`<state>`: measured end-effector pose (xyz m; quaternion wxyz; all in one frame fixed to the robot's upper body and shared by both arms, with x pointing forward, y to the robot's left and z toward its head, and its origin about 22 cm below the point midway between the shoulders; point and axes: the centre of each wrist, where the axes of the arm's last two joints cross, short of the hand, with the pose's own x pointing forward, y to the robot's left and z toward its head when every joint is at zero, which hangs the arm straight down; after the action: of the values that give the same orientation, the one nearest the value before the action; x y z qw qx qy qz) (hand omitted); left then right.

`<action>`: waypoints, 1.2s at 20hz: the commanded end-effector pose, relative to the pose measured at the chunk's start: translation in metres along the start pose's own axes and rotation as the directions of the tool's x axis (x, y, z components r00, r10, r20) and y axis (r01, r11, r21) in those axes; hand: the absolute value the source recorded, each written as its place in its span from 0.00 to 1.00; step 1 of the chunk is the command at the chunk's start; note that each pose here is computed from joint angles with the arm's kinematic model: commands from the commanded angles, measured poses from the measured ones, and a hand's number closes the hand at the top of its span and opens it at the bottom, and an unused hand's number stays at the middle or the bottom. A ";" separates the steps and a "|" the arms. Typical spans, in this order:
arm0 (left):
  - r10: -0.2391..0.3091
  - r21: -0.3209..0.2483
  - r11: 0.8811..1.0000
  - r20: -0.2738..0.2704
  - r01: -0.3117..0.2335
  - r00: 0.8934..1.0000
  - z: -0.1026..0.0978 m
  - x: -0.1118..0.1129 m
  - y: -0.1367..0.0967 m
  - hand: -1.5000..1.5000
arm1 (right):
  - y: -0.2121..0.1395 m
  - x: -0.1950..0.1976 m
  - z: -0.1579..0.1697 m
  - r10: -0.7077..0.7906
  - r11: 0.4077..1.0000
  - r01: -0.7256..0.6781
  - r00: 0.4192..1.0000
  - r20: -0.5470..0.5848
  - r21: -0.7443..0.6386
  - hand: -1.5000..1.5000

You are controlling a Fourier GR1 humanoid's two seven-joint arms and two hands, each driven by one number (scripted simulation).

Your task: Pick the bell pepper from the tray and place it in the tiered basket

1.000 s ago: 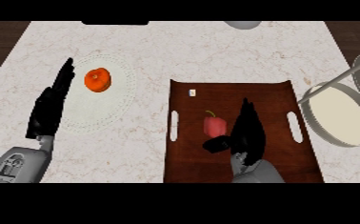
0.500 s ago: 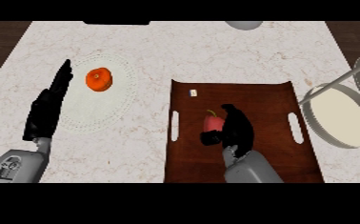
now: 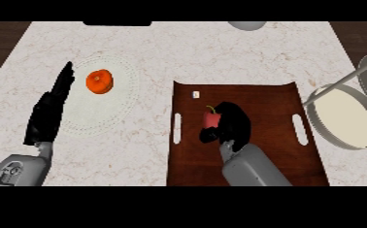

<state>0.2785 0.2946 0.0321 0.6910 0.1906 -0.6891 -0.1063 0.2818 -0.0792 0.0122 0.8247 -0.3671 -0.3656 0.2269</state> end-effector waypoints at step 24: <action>-0.004 0.018 1.000 -0.020 0.005 1.000 0.004 -0.010 0.009 0.50 | -0.168 -0.025 0.158 -0.010 0.891 0.307 0.749 0.662 -0.334 1.00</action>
<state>0.2762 0.3032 0.0319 0.6970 0.1986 -0.6822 -0.0971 0.1731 -0.1112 0.1615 0.5799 -0.3632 -0.6905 0.2347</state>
